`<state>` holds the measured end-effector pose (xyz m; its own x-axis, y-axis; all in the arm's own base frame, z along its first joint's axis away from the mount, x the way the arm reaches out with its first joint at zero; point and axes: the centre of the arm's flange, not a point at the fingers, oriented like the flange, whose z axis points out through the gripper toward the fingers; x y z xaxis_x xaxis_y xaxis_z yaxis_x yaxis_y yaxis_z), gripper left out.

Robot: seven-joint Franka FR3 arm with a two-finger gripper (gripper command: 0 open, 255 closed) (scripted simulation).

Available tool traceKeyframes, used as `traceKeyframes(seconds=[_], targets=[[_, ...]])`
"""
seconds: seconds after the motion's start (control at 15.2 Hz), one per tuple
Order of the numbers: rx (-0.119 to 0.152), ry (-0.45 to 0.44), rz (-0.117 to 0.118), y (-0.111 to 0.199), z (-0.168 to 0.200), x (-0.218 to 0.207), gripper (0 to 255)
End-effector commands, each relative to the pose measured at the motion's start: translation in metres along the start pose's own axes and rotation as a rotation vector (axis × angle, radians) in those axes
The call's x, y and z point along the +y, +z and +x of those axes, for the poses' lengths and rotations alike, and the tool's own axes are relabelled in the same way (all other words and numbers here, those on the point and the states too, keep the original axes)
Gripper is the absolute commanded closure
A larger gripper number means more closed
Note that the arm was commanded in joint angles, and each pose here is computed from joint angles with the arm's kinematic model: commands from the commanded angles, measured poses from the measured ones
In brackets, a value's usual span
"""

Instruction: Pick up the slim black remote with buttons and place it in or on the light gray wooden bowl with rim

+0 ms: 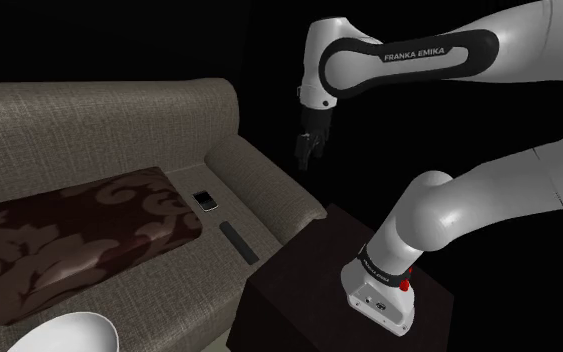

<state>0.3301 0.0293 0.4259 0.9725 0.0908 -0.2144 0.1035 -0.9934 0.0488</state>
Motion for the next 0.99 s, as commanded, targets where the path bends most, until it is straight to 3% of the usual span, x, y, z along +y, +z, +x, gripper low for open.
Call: traceKeyframes(seconds=[0.0,0.92], targets=[[0.003,0.018,0.01,0.022,0.011,-0.004,0],[0.001,0.131,0.078,0.174,0.097,-0.053,0]])
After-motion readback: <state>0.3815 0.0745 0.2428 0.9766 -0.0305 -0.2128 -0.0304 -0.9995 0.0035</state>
